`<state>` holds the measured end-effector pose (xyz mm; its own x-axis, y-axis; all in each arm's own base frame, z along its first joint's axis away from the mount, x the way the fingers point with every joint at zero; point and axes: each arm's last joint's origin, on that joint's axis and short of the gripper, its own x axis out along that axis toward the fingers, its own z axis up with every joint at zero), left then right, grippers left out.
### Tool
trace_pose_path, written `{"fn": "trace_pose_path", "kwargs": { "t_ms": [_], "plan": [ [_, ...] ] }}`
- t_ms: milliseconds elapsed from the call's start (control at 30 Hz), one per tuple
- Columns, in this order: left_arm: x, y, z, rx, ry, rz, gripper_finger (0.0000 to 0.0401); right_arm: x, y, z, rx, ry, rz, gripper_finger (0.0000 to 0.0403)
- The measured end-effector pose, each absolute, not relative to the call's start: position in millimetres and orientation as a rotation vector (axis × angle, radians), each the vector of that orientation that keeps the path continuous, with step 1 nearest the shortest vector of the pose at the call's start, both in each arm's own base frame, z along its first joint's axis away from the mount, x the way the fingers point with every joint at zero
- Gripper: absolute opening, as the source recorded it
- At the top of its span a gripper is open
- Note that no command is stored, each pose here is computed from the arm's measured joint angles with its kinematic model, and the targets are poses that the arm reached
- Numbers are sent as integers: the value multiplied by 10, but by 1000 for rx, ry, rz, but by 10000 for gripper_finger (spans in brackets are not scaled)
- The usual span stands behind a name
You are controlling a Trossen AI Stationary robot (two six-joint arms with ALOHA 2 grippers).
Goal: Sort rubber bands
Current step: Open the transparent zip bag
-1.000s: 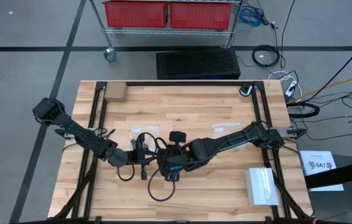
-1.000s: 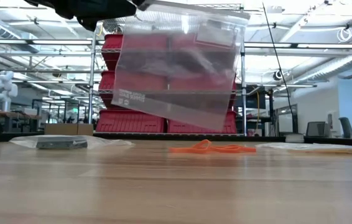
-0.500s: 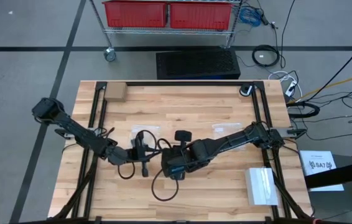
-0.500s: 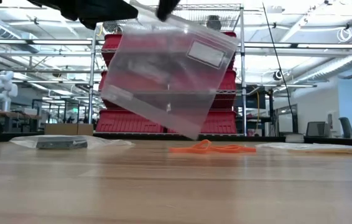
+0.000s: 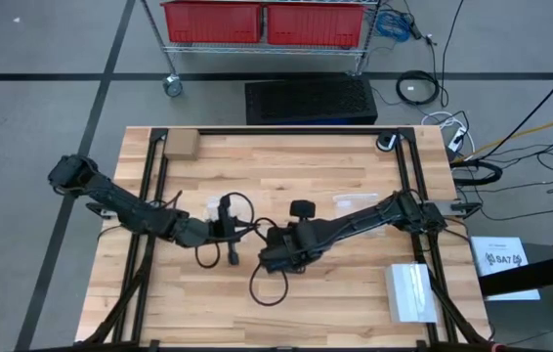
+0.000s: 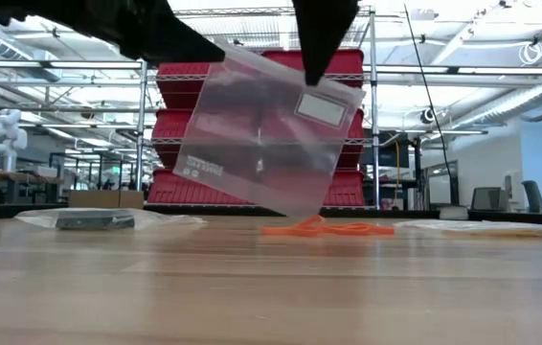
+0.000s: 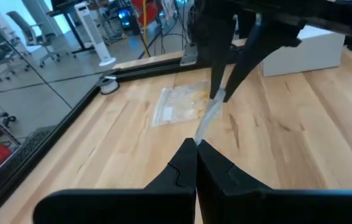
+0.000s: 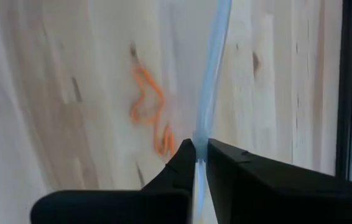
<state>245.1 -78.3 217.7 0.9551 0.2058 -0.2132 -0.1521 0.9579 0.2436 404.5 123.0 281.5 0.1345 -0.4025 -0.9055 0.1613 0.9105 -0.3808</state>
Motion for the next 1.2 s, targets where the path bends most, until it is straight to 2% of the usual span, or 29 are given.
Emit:
{"fn": "trace_pose_path", "kwargs": {
  "t_ms": [367,600,733,1200],
  "plan": [
    [2468,-666,2115,241,293,203,0,4002,1129,2692,-222,1458,-399,1],
    [2488,-603,2111,234,299,191,0,3806,1038,2659,-210,1505,-425,0],
    [2511,-532,2113,221,299,175,0,3658,982,2687,-191,1455,-467,2],
    [2571,-169,2104,200,319,167,0,3051,616,2870,-39,1280,-518,65]
  ]
}}
